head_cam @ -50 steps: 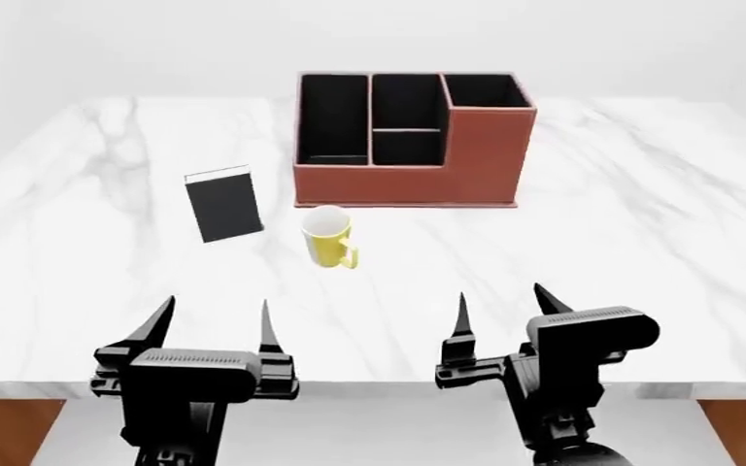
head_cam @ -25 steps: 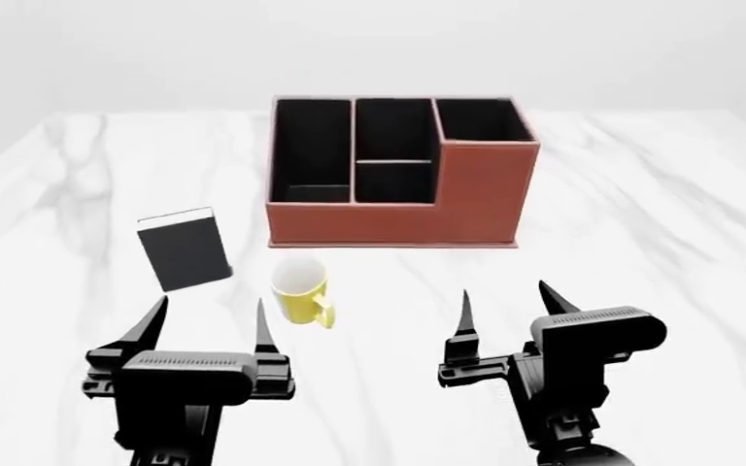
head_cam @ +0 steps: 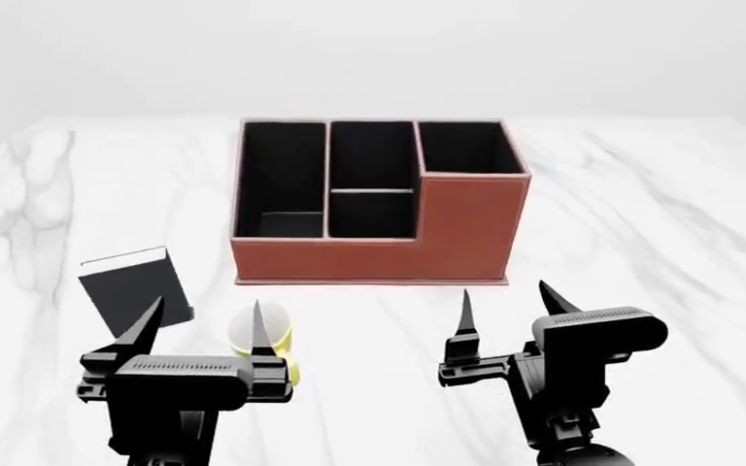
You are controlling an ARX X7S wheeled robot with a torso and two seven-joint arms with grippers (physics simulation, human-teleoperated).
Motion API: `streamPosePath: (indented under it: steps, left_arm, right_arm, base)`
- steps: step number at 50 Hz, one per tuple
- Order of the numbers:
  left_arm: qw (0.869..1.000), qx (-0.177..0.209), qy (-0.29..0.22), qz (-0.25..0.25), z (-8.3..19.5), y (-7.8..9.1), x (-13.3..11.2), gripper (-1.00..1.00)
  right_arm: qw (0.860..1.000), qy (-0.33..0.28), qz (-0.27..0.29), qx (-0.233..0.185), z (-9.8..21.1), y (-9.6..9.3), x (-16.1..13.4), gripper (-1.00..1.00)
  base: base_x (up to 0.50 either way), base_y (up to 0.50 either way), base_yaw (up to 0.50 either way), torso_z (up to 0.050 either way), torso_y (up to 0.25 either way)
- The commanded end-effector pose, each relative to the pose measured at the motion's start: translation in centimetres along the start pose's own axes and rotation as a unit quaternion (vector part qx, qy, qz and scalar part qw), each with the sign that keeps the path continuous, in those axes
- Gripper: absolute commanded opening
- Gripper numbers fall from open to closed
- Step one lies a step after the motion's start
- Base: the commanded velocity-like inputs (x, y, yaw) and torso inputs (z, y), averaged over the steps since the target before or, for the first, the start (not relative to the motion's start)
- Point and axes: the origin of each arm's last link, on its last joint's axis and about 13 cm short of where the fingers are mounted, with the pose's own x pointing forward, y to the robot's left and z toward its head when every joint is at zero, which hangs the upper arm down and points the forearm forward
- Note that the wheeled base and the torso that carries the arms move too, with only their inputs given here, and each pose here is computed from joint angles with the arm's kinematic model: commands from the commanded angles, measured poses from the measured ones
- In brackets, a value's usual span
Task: Pick up the yellow and white mug and place it to the right of the caddy.
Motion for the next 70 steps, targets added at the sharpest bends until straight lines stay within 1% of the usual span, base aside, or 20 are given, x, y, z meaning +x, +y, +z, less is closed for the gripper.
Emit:
streamPosePath:
  steps: [1,17,19,22,26,28,30,41,46,49,53,65,70]
  left_arm:
    - [1.000,0.001,0.000,0.002,0.1,0.1,-0.1,1.00]
    - [1.000,-0.002,-0.002,0.006,0.3,0.2,-0.3,1.00]
    - [1.000,-0.005,-0.003,0.007,0.3,0.3,-0.2,1.00]
    - [1.000,0.000,-0.006,0.011,0.4,0.3,-0.2,1.00]
    - [1.000,0.003,-0.011,0.022,0.7,0.6,-0.3,1.00]
    - [1.000,0.005,-0.013,0.028,0.9,0.7,-0.4,1.00]
    - [0.999,0.007,-0.016,0.033,1.1,0.8,-0.5,1.00]
    - [0.998,0.013,-0.027,0.061,2.1,1.6,-1.2,1.00]
    - [0.997,0.017,-0.027,0.073,2.3,1.9,-1.3,1.00]
    - [0.996,0.017,-0.026,0.078,2.3,2.1,-1.3,1.00]
    - [0.996,0.018,-0.025,0.084,2.2,2.2,-1.4,1.00]
    - [0.996,0.014,-0.025,0.090,2.2,2.4,-1.5,1.00]
    - [0.996,0.014,-0.025,0.089,2.2,2.4,-1.5,1.00]
  right_arm:
    - [1.000,0.002,0.001,0.004,0.0,0.1,0.0,1.00]
    - [1.000,0.004,0.003,0.001,-0.1,0.2,0.0,1.00]
    - [1.000,0.005,0.012,0.008,-0.1,0.2,0.0,1.00]
    - [0.999,0.009,0.036,0.007,0.1,0.3,0.1,1.00]
    - [0.999,0.010,0.052,0.007,0.4,0.5,0.2,1.00]
    - [0.996,0.008,0.089,0.013,0.9,0.7,0.1,1.00]
    - [0.993,0.006,0.114,0.018,1.2,1.0,0.0,1.00]
    - [0.981,0.013,0.194,0.026,2.0,2.0,-0.3,1.00]
    - [0.973,0.026,0.230,0.021,2.0,2.7,-0.5,1.00]
    - [0.970,0.030,0.240,0.019,2.0,2.9,-0.6,1.00]
    - [0.966,0.036,0.254,0.029,2.0,3.0,-0.7,1.00]
    - [0.945,0.056,0.313,0.077,2.1,3.6,-1.1,1.00]
    - [0.940,0.062,0.323,0.087,1.9,3.8,-1.1,1.00]
  base:
    - [0.00,0.00,0.00,0.000,0.000]
    - [0.00,0.00,0.00,0.000,0.000]
    - [0.00,0.00,0.00,0.000,0.000]
    - [0.00,0.00,0.00,0.000,0.000]
    - [0.00,0.00,0.00,0.000,0.000]
    - [0.00,0.00,0.00,0.000,0.000]
    - [0.00,0.00,0.00,0.000,0.000]
    - [0.00,0.00,0.00,0.000,0.000]
    - [0.00,0.00,0.00,0.000,0.000]
    - [0.00,0.00,0.00,0.000,0.000]
    - [0.00,0.00,0.00,0.000,0.000]
    - [0.00,0.00,0.00,0.000,0.000]
    - [0.00,0.00,0.00,0.000,0.000]
